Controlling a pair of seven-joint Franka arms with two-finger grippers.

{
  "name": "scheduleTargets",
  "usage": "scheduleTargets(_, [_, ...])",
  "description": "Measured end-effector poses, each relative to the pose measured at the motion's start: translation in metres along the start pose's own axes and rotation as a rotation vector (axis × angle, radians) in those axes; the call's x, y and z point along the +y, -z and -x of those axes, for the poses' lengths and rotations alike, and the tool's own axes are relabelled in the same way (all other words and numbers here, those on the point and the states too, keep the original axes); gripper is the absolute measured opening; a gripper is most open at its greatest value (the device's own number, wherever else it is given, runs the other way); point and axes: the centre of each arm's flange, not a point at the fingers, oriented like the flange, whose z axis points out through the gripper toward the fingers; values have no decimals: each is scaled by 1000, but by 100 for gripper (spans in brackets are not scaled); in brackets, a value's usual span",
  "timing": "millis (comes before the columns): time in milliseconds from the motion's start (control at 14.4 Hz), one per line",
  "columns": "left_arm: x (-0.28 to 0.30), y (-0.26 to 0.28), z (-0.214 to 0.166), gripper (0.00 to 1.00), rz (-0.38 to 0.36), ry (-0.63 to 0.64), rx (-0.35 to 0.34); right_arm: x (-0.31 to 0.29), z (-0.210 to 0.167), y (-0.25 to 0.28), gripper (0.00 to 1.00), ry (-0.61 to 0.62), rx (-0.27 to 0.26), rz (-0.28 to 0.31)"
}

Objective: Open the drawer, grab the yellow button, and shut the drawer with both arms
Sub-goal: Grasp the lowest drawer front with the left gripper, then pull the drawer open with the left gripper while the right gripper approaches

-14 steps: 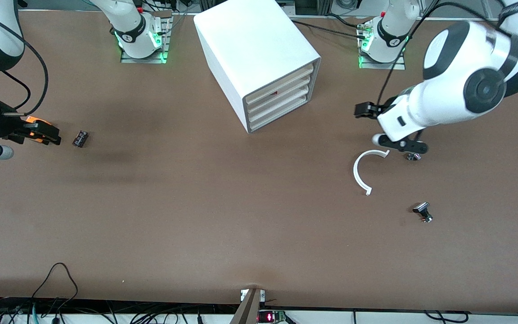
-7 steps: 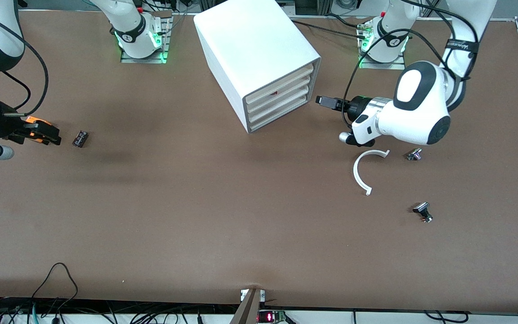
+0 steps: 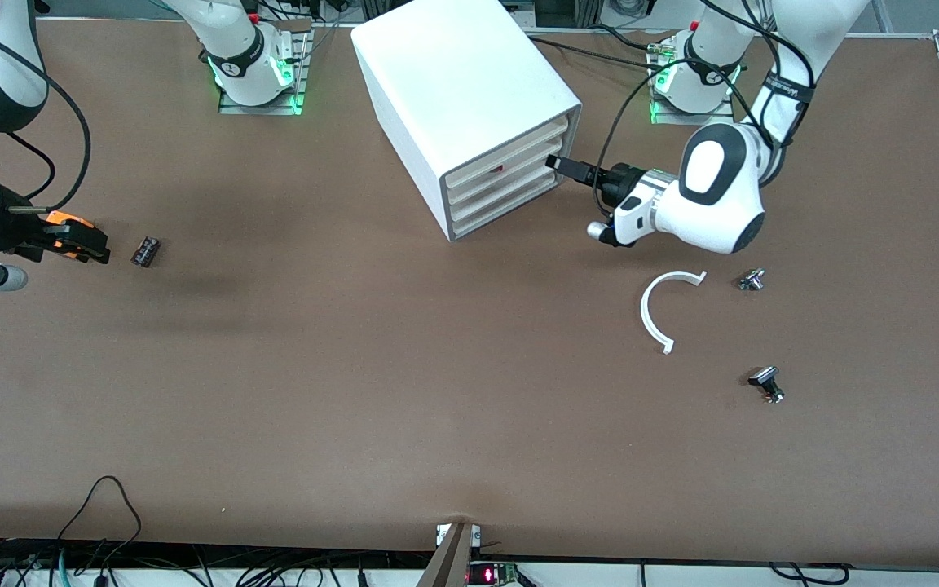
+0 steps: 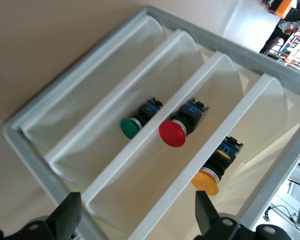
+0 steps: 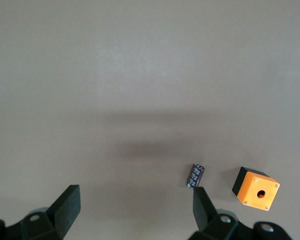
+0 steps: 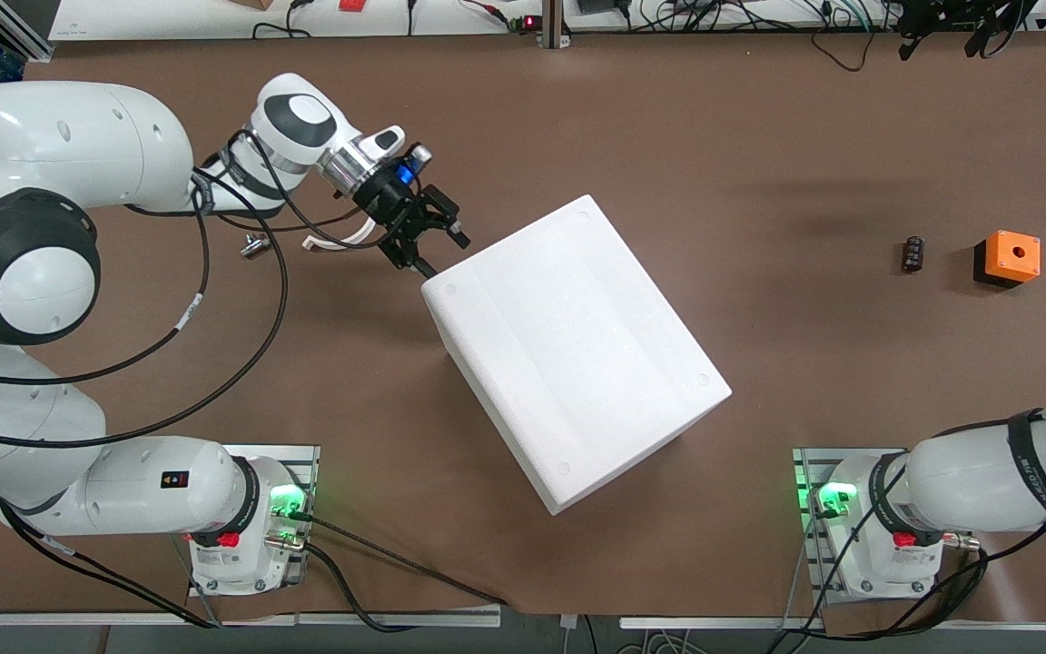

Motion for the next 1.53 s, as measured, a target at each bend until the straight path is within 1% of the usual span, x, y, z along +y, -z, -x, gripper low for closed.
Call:
scheduleTargets(416, [0,-36,10,98,-8,-13,-63,0,-1,-4,100,1,-7,1])
scheduleTargets(486, [0,-41,11,93,-11,-14,-71,0,-1,-4,100,1,-7,1])
scheduleTargets(555, [0,-45,13,93,-9,-13,-76,0,-2,-5,100,1,-8,1])
scheduleTargets(624, [2,-50,14,89,5,-10,-77,0,-2,-6,100,1,-10,1])
scheduleTargets(694, [3,-54,14,89,18,-5,-72,-1,-3,-9,100,2,-15,1])
scheduleTargets(763, [4,-56,13,83,23,-3,-62,-1,-4,-13,100,3,-21,2])
scheduleTargets(833, [4,-60,14,73,20,-4,-61,-1,-5,-16,100,4,-27,2])
scheduleTargets(902, [6,-63,15,60,24,-5,-62,-2,-6,-18,100,6,-30,2])
scheduleTargets(1110, [10,-57,15,33,40,-16,-51,-19,-8,-14,100,34,-17,2])
scheduleTargets(1249, [8,-44,12,26,51,-17,-21,-50,-8,-6,100,85,-2,3])
scheduleTargets(1318, [6,-30,8,25,58,-28,16,-66,-7,-4,100,111,1,1])
scheduleTargets(1457, [2,10,-4,25,70,-38,129,-102,-3,-2,100,171,6,0])
scheduleTargets(1527, [-1,29,-8,22,77,-44,176,-120,-1,-1,100,199,9,0])
